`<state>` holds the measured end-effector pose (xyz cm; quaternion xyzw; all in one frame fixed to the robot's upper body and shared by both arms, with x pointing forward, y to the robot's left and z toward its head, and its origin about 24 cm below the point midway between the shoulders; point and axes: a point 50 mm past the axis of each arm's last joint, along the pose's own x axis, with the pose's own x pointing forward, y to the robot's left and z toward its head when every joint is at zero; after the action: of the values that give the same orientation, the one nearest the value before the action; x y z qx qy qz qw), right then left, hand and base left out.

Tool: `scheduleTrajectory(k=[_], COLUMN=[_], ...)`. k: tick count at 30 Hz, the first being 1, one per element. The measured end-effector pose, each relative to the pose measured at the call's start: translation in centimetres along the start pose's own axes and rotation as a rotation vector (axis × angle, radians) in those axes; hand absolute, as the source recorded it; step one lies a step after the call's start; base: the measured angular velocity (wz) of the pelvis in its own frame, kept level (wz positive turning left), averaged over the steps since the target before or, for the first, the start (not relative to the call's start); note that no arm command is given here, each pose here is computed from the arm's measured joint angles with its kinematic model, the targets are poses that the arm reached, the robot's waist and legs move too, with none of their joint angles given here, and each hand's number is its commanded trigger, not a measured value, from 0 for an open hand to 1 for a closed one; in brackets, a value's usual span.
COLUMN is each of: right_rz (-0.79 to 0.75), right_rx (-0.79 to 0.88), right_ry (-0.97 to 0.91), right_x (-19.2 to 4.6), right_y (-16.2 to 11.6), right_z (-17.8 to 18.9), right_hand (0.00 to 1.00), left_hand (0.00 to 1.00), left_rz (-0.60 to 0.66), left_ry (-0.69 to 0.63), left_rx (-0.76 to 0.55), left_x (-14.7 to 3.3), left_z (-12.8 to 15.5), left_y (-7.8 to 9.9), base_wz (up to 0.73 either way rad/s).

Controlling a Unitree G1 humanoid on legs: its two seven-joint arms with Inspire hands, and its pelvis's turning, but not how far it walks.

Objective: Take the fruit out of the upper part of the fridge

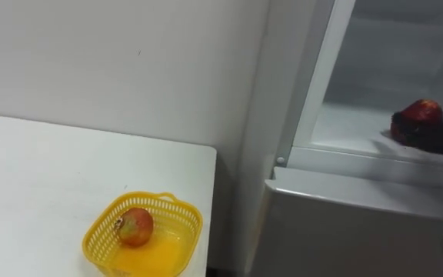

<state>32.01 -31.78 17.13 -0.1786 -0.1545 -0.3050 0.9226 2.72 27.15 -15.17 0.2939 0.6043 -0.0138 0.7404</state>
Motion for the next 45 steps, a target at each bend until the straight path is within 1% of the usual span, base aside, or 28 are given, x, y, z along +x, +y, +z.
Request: scheduleTrajectory(k=[4, 7, 9, 11, 19, 24, 35, 45], right_rz=[0.031, 0.039, 0.057, 0.106, 0.174, 0.192, 0.21, 0.214], right_rx=[0.013, 0.002, -0.01, -0.038, -0.031, -0.03, 0.03, 0.04], right_ry=[0.027, 0.033, 0.037, 0.039, 0.082, 0.098, 0.173, 0.228], right_x=[0.6, 1.0, 1.0, 1.0, 1.1, 1.6, 1.5, 2.1], right_y=[0.6, 0.4, 0.3, 0.7, 0.5, 0.4, 0.1, -0.2], right_z=[0.0, 0.1, 0.1, 0.1, -0.6, -0.7, -2.0, -2.8], right_hand=[0.0, 0.0, 0.0, 0.0, 0.0, 0.0, 0.0, 0.0], left_hand=[0.0, 0.0, 0.0, 0.0, 0.0, 0.0, 0.0, 0.0], left_rz=[-0.001, 0.002, 0.006, 0.012, 0.009, 0.01, 0.023, 0.03], left_ry=[0.017, 0.017, 0.018, 0.023, 0.033, 0.037, 0.035, 0.041], left_rx=[0.001, 0.002, 0.004, 0.007, 0.01, 0.01, 0.008, -0.008], left_x=[-0.2, -0.2, -0.2, -0.3, -0.4, -0.5, -0.5, -0.5], left_z=[-0.7, -0.7, -0.9, -1.2, -1.5, -1.7, -1.7, -1.9], left_y=[0.0, 0.1, 0.2, 0.4, 0.2, 0.2, 0.2, 0.5], base_wz=[0.02, 0.04, 0.04, 0.06, 0.02, -0.01, 0.0, 0.0])
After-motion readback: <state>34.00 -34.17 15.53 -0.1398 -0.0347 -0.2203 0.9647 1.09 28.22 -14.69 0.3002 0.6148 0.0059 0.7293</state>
